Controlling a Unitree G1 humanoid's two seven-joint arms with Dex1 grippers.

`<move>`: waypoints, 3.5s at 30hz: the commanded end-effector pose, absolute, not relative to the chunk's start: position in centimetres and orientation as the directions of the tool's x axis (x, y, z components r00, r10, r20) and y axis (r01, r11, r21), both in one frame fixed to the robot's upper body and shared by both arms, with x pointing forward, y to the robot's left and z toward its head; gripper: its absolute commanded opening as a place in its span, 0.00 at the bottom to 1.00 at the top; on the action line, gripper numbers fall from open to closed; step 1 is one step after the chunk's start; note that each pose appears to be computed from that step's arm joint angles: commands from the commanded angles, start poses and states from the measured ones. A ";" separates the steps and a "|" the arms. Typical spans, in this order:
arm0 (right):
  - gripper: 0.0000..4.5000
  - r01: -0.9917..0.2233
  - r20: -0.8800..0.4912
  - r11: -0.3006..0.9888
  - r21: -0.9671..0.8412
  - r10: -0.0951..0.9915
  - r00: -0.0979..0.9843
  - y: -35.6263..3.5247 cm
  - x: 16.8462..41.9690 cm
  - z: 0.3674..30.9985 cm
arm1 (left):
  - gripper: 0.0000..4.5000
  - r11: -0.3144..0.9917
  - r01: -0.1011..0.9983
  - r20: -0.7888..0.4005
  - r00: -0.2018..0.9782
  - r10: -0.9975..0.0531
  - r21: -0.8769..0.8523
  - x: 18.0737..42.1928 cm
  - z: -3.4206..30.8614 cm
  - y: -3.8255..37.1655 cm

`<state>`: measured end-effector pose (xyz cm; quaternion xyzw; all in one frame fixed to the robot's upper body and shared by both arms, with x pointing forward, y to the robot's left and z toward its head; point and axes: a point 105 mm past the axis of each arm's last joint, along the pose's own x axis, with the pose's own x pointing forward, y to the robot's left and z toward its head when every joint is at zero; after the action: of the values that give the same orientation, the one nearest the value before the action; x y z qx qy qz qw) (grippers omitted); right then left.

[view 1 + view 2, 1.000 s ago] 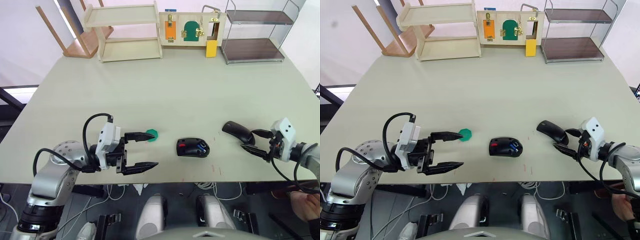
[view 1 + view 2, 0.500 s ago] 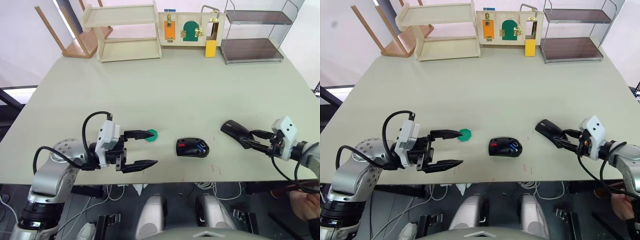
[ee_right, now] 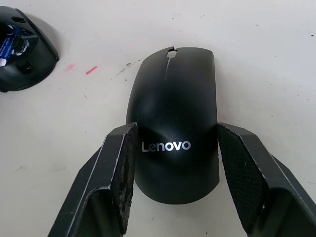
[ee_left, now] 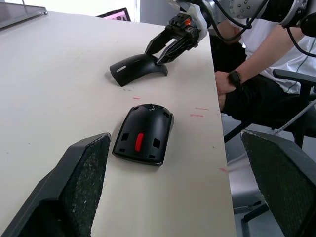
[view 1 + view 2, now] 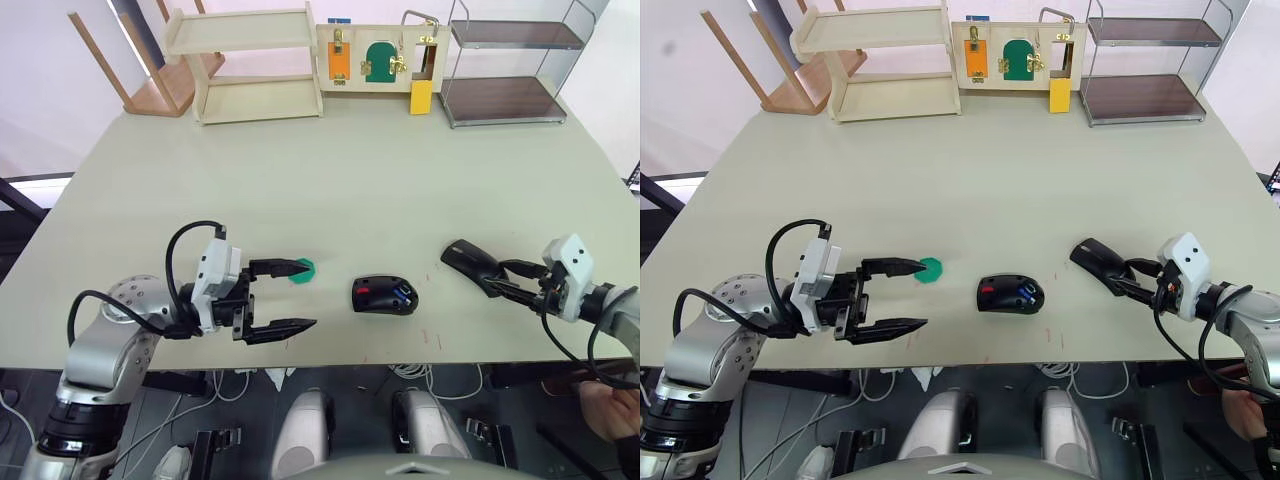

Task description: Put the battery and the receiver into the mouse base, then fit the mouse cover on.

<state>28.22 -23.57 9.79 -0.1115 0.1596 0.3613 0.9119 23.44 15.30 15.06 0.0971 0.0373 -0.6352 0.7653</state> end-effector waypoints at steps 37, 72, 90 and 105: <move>0.56 -0.642 -0.351 0.760 -0.101 0.577 0.738 -24.1 28.4 9.7 | 1.00 0.158 0.980 -0.170 0.177 -0.969 0.121 23.7 15.6 15.3; 0.56 -0.979 -0.661 0.108 -0.171 0.725 0.195 -8.8 26.2 13.8 | 1.00 0.072 0.989 -0.214 0.099 -0.972 0.130 23.4 15.3 16.9; 0.56 -0.975 -0.731 0.087 -0.205 0.649 0.212 -8.7 27.2 12.8 | 1.00 0.055 0.991 -0.219 0.081 -0.972 0.123 23.3 15.3 16.9; 0.56 -0.972 -0.760 0.117 -0.203 0.608 0.231 -9.7 27.6 12.4 | 1.00 0.056 0.991 -0.213 0.081 -0.974 0.121 23.4 15.3 17.0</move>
<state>27.40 -9.63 11.78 -0.3454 0.2657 0.5703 0.6964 23.51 17.10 14.72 0.1123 0.0478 -0.6707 0.7316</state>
